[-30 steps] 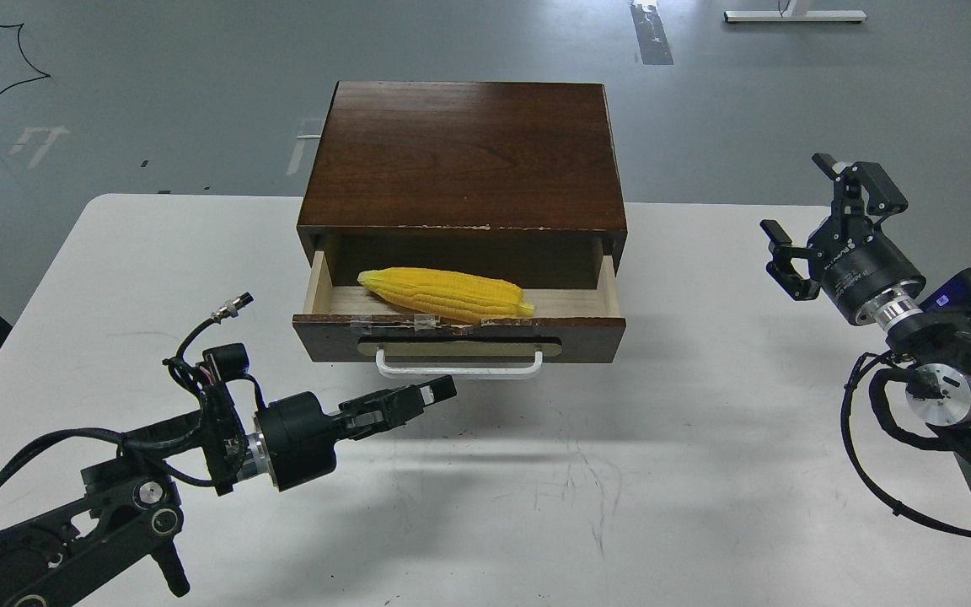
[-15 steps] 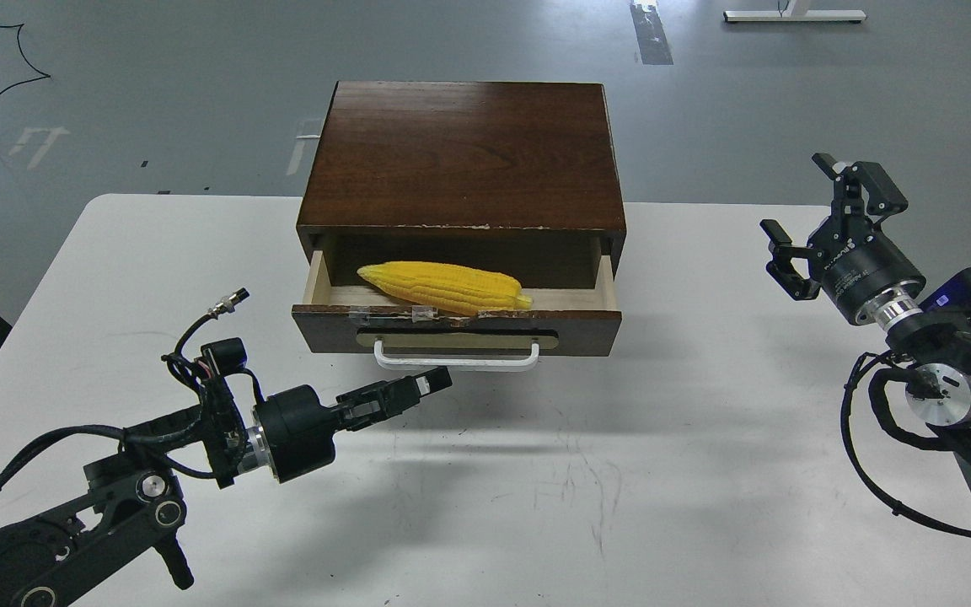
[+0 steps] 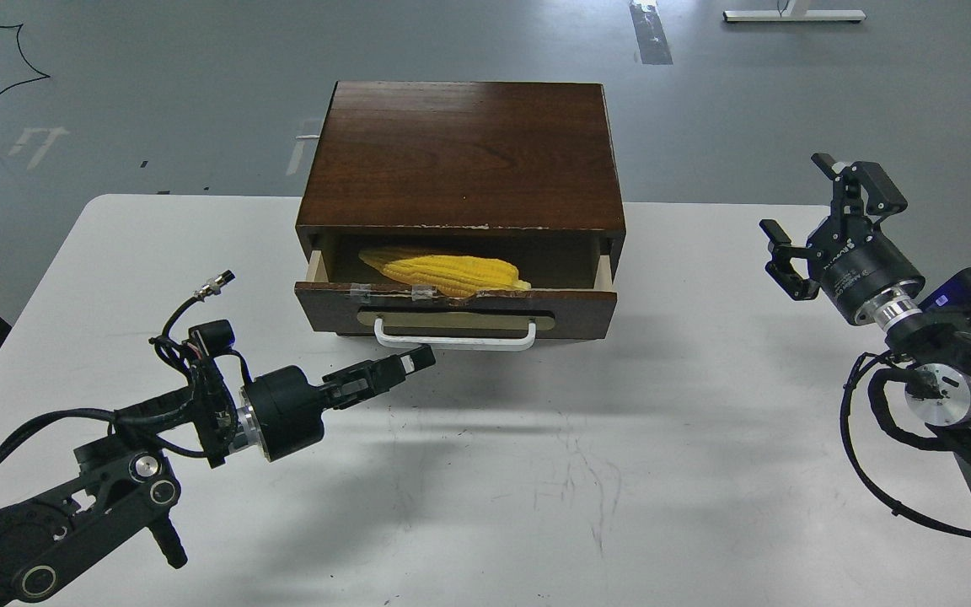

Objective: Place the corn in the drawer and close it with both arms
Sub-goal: 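Push the drawer closed with the left gripper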

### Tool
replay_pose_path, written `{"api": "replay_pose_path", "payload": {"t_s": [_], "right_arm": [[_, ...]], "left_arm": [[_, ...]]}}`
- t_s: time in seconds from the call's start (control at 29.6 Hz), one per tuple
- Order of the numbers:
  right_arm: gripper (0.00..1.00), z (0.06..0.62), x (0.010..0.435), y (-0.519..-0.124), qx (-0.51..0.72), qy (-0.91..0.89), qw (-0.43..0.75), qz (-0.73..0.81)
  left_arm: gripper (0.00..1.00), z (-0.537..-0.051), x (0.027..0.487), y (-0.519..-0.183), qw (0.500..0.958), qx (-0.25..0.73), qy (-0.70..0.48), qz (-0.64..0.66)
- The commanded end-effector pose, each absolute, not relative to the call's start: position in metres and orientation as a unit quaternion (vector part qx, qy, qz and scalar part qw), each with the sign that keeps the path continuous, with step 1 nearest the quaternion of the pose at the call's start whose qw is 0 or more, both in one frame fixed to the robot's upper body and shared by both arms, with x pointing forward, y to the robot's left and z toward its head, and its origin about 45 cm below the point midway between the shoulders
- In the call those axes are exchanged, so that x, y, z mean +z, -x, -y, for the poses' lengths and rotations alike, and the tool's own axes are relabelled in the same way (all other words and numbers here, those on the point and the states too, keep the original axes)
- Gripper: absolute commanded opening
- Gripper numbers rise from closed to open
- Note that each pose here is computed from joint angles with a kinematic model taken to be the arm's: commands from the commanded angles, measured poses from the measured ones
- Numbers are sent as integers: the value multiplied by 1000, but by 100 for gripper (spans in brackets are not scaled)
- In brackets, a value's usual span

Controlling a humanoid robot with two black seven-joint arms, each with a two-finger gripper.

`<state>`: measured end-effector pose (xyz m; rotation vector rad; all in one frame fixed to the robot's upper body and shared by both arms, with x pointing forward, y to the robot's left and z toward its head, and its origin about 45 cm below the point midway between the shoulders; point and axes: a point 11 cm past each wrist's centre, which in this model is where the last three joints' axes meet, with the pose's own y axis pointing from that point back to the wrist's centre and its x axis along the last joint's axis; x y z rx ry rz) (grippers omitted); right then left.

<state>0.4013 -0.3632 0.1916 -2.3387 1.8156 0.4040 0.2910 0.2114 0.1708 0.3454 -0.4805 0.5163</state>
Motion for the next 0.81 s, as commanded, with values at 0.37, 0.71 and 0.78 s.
{"api": "replay_pose_path", "payload": {"t_s": [0.37,0.71,0.78], "right_arm": [[100,364,187,-398,139,778,73,-608],[100,366,183,-395,142,776,70,-610],[100,366,181,-394,143,776,69,-611]], "left_arm": [[0,-214,167,-312,917,268,-178,237],[0,-215,165,-326,911,280,-186,239],[0,-215,164,-328,910,284,-185,239]]}}
